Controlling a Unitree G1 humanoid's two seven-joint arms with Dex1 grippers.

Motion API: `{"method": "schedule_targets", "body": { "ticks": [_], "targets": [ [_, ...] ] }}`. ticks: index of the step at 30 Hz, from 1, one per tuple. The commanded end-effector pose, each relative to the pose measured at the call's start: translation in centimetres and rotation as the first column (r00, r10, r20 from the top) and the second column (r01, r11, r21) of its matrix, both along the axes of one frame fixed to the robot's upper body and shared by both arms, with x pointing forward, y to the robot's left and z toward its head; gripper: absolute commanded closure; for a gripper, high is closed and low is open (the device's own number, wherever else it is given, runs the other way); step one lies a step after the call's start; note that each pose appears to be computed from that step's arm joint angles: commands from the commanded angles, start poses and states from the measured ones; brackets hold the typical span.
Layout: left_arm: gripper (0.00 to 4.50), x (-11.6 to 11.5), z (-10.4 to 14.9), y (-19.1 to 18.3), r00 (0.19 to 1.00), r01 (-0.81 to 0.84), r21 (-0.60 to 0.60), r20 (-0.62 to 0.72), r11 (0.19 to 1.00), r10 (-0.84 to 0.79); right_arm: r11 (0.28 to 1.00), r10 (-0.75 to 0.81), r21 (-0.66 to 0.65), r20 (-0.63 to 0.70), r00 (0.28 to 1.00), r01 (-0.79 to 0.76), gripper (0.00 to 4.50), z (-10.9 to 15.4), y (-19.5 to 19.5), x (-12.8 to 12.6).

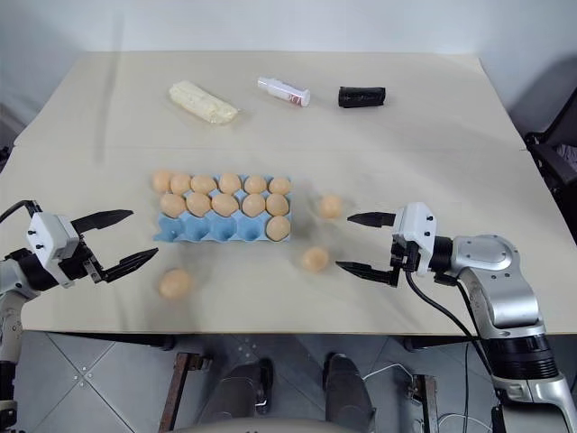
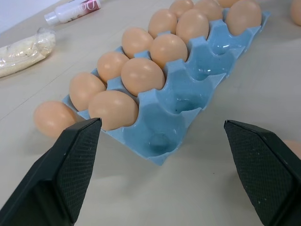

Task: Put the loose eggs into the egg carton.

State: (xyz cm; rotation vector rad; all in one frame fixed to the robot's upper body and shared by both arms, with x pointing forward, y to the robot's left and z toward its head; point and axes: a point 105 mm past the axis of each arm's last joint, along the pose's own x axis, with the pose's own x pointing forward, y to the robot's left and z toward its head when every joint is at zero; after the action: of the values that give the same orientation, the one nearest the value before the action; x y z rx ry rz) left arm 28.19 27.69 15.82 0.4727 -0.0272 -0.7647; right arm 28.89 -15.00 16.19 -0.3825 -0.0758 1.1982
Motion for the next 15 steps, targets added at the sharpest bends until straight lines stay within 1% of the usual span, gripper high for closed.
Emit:
{"method": "schedule_targets", "body": {
  "ticks": [1, 3, 5, 8, 10, 13, 15],
  "targets": [
    [0.06, 0.0, 0.6, -0.2, 1.000, -0.004, 0.027, 0.031, 1.000, 0.003, 1.000, -0.010, 0.026, 0.044, 0.999, 0.009, 0.00, 0.7, 0.3, -0.2],
    [0.06, -0.1, 0.6, -0.8, 1.000, 0.022, -0.001, 0.014, 1.000, -0.022, 0.999, -0.026, 0.031, 0.043, 0.999, 0.024, 0.00, 0.7, 0.0, -0.3],
    [0.06, -0.4, 0.7, -1.8, 0.996, 0.083, -0.039, -0.004, 0.996, -0.083, 0.999, -0.047, 0.022, 0.039, 0.998, 0.046, 0.00, 0.6, -0.8, -0.5],
    [0.06, -0.7, 0.6, -3.2, 0.987, 0.160, -0.020, -0.007, 0.987, -0.160, 0.997, -0.073, -0.009, 0.025, 0.997, 0.073, 0.00, 0.1, -2.2, -1.1],
    [0.06, -0.8, 0.5, -4.3, 0.978, 0.208, -0.013, -0.009, 0.978, -0.208, 0.995, -0.088, -0.043, 0.002, 0.996, 0.088, 0.00, -0.6, -3.3, -1.7],
    [0.06, -1.2, 0.0, -5.8, 0.957, 0.289, 0.013, -0.026, 0.957, -0.289, 0.988, -0.088, -0.127, -0.036, 0.995, 0.083, 0.00, -2.3, -4.7, -2.6],
    [0.06, -1.4, -0.3, -6.3, 0.946, 0.322, 0.024, -0.035, 0.946, -0.321, 0.987, -0.087, -0.138, -0.049, 0.995, 0.079, 0.00, -2.7, -4.9, -2.8]
  ]
}}
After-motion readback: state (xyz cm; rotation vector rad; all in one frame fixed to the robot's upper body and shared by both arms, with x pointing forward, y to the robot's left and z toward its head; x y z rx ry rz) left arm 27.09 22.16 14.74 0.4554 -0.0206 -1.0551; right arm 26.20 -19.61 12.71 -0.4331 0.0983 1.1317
